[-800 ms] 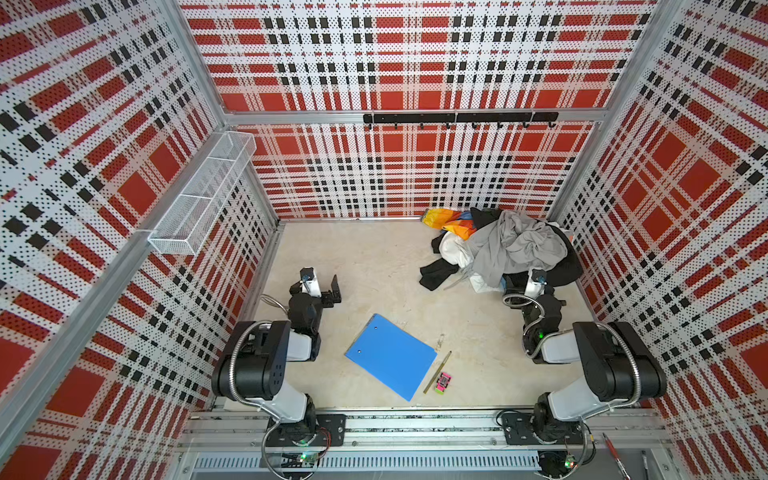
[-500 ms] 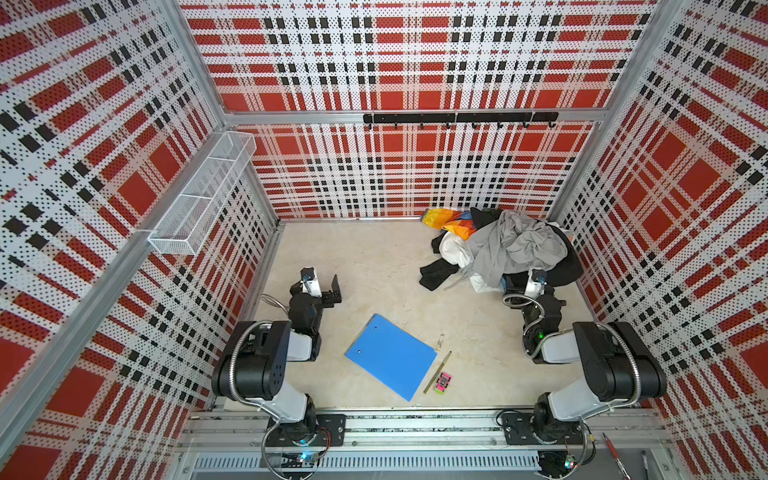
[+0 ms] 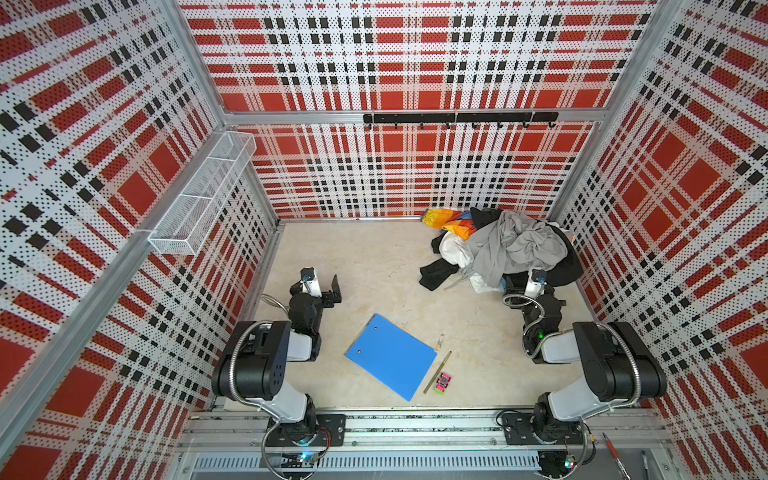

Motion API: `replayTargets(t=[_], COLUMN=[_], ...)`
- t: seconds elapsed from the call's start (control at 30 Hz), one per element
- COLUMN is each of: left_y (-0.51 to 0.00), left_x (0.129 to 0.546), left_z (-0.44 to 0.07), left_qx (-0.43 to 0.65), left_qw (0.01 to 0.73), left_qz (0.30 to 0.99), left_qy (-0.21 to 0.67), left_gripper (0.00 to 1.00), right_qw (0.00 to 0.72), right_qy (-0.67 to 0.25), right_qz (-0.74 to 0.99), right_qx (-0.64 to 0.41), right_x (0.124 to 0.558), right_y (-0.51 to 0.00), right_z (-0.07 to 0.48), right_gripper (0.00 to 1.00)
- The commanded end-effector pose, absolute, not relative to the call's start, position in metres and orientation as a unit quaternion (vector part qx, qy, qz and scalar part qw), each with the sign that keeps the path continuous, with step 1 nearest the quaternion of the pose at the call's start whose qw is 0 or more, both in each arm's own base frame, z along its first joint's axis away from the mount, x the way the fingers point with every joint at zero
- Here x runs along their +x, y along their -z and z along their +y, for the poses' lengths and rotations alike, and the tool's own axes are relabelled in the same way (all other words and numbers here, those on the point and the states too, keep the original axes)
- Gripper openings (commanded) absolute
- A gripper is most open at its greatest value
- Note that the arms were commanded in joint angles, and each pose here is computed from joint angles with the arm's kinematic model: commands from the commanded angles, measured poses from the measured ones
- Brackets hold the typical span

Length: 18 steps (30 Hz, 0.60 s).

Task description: Pick out a specific cloth from the pile

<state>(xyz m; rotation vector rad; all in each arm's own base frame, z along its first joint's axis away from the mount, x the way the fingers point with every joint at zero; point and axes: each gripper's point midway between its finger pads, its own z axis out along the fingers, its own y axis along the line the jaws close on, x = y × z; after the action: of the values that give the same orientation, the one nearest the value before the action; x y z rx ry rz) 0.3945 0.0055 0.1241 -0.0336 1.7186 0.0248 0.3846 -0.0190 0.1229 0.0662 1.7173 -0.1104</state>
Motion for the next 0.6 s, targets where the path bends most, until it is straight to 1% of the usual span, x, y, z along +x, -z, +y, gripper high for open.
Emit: replayTargets(t=[0.0,0.4,0.57], left_y=[-0.133,-0.134,-0.156], left_x=[0.394,0.393,0.378], left_z=[0.005,0.010,0.010], left_qx=[-0.011,-0.019,-0.022], left_qw=[0.665,0.667,0.690], left_qz=[0.747,0.744,0.723], left_qy=[-0.017,-0.004,-0.018], left_gripper=[0.99,0.99,0.99], right_qw=[0.674,0.675,0.707], right_qy=[0.049,0.052,0.048], right_qz=[0.737,0.736,0.705], right_qx=[0.022,0.033,0.030], right_x=[0.387,0.386,0.367], right_y=[-0.138,-0.139,-0.155], right_z=[-0.016,-0.020,-0.018], right_gripper=[1.00,1.00,1.00])
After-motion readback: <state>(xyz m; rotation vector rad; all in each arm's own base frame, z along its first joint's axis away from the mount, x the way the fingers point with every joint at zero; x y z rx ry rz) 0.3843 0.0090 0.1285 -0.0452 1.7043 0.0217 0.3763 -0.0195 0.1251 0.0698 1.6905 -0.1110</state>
